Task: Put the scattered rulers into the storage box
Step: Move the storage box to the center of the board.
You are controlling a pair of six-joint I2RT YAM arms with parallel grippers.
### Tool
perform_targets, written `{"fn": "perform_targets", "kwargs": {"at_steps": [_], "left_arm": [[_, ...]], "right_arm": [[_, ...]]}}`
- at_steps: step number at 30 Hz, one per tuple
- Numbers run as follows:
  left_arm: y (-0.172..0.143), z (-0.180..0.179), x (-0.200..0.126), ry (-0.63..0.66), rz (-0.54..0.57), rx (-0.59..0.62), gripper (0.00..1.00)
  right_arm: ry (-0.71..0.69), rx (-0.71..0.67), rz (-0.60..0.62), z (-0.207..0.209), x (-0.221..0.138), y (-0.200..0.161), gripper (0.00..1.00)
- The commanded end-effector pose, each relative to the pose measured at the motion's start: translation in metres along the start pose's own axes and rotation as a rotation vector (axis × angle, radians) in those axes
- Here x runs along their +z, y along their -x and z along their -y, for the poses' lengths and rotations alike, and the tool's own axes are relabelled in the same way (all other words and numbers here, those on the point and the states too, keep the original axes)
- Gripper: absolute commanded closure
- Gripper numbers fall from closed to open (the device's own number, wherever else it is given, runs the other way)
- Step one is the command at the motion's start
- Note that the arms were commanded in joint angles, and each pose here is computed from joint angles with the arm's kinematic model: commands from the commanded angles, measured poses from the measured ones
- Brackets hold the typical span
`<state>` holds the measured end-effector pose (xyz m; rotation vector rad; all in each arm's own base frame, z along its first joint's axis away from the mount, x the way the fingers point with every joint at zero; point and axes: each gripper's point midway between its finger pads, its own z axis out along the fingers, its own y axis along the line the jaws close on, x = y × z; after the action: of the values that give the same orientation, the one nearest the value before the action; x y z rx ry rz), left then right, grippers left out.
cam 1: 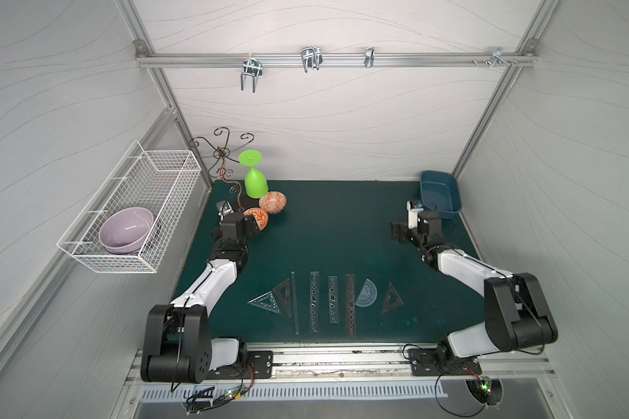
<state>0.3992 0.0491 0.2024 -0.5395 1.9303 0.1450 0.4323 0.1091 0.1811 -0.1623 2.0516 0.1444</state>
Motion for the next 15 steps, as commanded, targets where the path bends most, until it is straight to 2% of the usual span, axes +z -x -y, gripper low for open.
{"fn": "perform_targets", "kwargs": {"at_steps": [1,3,5,9,12,15], "left_arm": [[-0.022,0.01,-0.023,0.035,-0.187,-0.036,0.0],[-0.025,0.031,-0.031,-0.022,-0.25,-0.029,0.0],[-0.024,0.043,-0.037,-0.05,-0.287,-0.013,0.0],[-0.019,0.067,-0.058,-0.115,-0.344,0.013,0.0],[-0.018,0.087,-0.075,-0.197,-0.344,0.007,0.0],[-0.028,0.105,-0.086,-0.288,-0.36,0.007,0.0]], "right_arm": [[-0.014,0.032,-0.15,-0.023,-0.01,0.01,0.01],[-0.001,0.033,-0.203,-0.03,0.008,0.015,0.01],[-0.03,0.052,-0.262,-0.018,0.024,0.019,0.01],[-0.106,0.106,-0.357,0.037,0.053,0.027,0.01],[-0.161,0.153,-0.35,0.081,0.069,0.039,0.01],[-0.194,0.181,-0.346,0.119,0.09,0.044,0.09]]}}
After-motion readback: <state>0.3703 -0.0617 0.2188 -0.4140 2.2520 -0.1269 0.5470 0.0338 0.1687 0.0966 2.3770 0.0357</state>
